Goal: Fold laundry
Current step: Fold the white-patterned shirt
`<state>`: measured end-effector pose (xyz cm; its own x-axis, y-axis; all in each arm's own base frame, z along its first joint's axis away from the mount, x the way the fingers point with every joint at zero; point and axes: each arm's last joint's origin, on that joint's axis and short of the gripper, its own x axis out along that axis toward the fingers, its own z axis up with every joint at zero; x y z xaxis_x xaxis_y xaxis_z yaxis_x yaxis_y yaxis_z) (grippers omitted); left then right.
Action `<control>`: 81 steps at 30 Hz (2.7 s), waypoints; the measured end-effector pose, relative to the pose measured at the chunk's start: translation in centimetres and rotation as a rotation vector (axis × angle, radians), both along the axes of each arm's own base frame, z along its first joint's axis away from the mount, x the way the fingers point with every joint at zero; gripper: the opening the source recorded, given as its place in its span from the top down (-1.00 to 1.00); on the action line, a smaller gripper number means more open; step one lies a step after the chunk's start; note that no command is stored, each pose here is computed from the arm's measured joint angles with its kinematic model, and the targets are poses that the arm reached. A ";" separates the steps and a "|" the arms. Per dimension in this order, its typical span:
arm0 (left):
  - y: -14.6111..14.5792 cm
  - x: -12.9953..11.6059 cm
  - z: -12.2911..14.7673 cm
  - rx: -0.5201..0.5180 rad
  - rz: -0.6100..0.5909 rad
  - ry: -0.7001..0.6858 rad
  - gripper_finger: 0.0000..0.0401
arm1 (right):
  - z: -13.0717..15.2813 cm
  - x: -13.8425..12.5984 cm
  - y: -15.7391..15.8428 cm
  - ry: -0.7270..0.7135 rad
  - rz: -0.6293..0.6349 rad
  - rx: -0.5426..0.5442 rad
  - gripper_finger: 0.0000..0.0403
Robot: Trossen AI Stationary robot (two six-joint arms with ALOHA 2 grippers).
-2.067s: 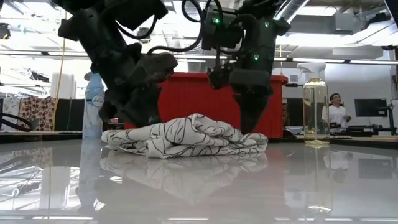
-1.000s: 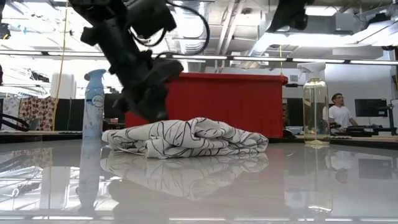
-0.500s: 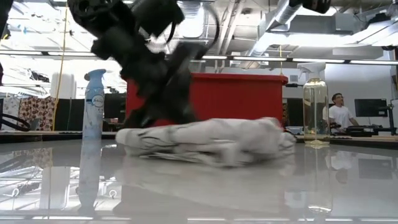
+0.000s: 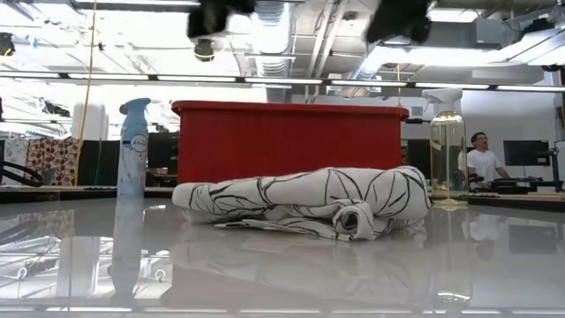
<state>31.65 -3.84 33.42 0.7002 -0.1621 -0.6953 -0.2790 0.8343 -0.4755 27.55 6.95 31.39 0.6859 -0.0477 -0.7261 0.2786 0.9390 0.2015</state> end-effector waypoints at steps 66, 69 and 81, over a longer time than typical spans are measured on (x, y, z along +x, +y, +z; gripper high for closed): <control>-2.6 -6.7 10.0 0.334 0.140 -0.255 1.00 | -12.0 -3.2 7.2 0.317 -0.405 0.008 0.93; -2.6 -6.7 10.0 0.352 0.150 -0.256 1.00 | -12.8 -3.3 7.2 0.327 -0.394 0.049 0.93; -2.5 -6.7 10.0 0.357 0.155 -0.256 1.00 | -15.6 -6.2 8.5 0.473 -0.469 0.208 0.93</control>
